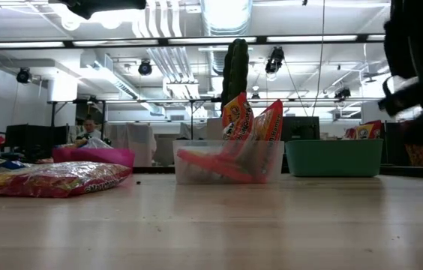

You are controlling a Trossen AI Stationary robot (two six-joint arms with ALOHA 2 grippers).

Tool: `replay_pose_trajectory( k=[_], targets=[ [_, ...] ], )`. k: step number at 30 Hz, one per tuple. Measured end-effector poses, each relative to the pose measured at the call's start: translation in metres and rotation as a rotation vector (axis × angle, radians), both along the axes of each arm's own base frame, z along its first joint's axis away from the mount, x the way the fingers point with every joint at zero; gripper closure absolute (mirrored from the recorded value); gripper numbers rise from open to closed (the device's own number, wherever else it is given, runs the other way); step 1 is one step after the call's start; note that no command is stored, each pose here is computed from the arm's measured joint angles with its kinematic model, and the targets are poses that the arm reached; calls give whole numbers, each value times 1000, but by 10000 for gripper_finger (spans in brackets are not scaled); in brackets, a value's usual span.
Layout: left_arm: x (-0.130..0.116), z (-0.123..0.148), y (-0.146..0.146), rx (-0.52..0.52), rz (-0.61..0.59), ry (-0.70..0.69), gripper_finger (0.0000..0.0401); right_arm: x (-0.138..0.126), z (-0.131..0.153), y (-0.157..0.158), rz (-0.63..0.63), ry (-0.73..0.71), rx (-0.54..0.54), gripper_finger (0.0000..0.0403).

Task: Sort Maruchan noodles
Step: Put the orange noodle pack into the transparent bin

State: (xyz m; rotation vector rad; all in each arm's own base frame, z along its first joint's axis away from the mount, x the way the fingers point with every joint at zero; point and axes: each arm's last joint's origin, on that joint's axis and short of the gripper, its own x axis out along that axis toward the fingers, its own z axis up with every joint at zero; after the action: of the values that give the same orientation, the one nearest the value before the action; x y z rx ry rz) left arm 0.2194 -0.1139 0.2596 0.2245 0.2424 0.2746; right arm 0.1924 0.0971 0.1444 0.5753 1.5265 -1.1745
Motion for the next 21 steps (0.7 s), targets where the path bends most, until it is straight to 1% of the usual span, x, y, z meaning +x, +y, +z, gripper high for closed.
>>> replay_pose_trajectory(
  k=[3, 5, 6, 8, 9, 12, 13, 17, 19, 21],
  targets=[
    [0, 0, 0, -1, 0, -1, 349, 4, -10, 2, -1, -63, 31, 394],
    [0, 0, 0, -1, 0, -2, 349, 14, -10, 5, 39, -177, 32, 394],
    [0, 0, 0, -2, 0, -3, 349, 23, -8, 7, 71, -262, 29, 394],
    [0, 1, 0, -4, 1, -6, 349, 44, 1, 14, 141, -460, 5, 394],
    [0, 1, 0, -4, 1, -6, 349, 54, 7, 17, 196, -539, -26, 394],
    [0, 1, 0, -7, 1, -10, 349, 81, 34, 26, 362, -747, -95, 394],
    [0, 1, 0, -9, 1, -13, 349, 88, 43, 29, 405, -790, -106, 394],
    [0, 1, 0, -36, 4, -21, 349, 103, 73, 36, 538, -848, -125, 394],
    [1, 1, -1, -60, -46, -12, 349, 107, 83, 38, 574, -865, -127, 394],
    [2, -1, -4, -79, -126, 8, 349, 110, 90, 40, 587, -880, -108, 394]
  ],
)
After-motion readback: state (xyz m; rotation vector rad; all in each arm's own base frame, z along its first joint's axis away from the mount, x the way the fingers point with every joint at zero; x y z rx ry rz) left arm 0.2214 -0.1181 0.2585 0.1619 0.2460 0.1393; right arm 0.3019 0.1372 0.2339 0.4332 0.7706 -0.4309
